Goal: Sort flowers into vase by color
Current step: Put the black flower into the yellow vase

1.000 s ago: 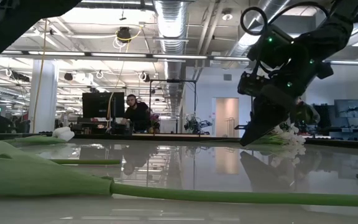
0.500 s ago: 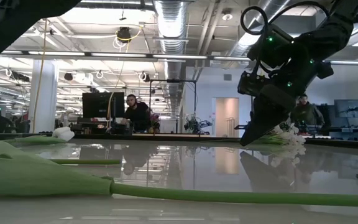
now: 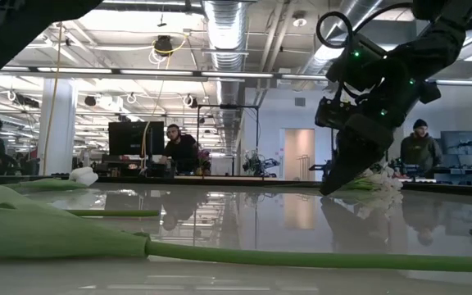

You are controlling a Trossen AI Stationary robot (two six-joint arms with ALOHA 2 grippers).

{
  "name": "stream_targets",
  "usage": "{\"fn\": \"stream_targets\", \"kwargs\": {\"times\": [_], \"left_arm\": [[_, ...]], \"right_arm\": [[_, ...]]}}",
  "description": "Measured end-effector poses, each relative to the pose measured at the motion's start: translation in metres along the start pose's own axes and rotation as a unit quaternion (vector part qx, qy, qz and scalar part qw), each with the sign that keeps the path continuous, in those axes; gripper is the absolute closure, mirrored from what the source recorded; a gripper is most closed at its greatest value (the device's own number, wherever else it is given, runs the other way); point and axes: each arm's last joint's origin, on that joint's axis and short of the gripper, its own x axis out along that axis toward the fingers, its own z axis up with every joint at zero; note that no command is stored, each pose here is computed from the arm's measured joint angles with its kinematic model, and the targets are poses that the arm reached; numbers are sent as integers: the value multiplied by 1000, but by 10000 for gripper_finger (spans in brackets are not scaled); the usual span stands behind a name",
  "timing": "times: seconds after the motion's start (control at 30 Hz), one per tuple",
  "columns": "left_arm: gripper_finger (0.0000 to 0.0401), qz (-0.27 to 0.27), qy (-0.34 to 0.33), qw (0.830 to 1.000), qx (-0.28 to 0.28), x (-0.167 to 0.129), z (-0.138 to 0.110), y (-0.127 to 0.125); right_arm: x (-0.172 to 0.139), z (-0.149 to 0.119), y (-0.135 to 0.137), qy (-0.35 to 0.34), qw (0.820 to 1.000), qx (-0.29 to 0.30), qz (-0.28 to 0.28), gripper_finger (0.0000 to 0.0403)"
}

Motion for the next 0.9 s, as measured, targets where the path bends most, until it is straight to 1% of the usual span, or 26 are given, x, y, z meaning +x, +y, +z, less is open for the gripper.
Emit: {"fn": "stream_targets", "kwargs": {"times": [0.13, 0.3, 0.5, 0.63, 0.7, 0.77, 0.8, 0.9], "left_arm": [[316, -4, 35, 999, 20, -19, 15, 0], [314, 3, 100, 994, 46, -40, 23, -1], [314, 25, 163, 984, 70, -72, 39, -1], [314, 28, 203, 976, 69, -99, 51, 0], [314, 27, 212, 975, 66, -115, 59, 2], [314, 23, 230, 971, 58, -135, 66, 3], [314, 25, 235, 970, 49, -145, 70, 5], [314, 36, 250, 967, 17, -174, 79, 11]], "right_arm": [[0, -1, 0, 7, 1000, -1, -1, 138], [-5, 1, 0, 2, 1000, 0, 0, 138], [-26, 7, -4, -15, 1000, 7, -3, 138], [-41, 12, -4, -34, 999, 11, -1, 138], [-47, 14, -1, -46, 999, 8, 15, 138], [-54, 17, 4, -62, 997, 0, 52, 138], [-58, 19, 7, -73, 995, -4, 70, 138], [-68, 26, 17, -117, 988, -18, 98, 138]]}}
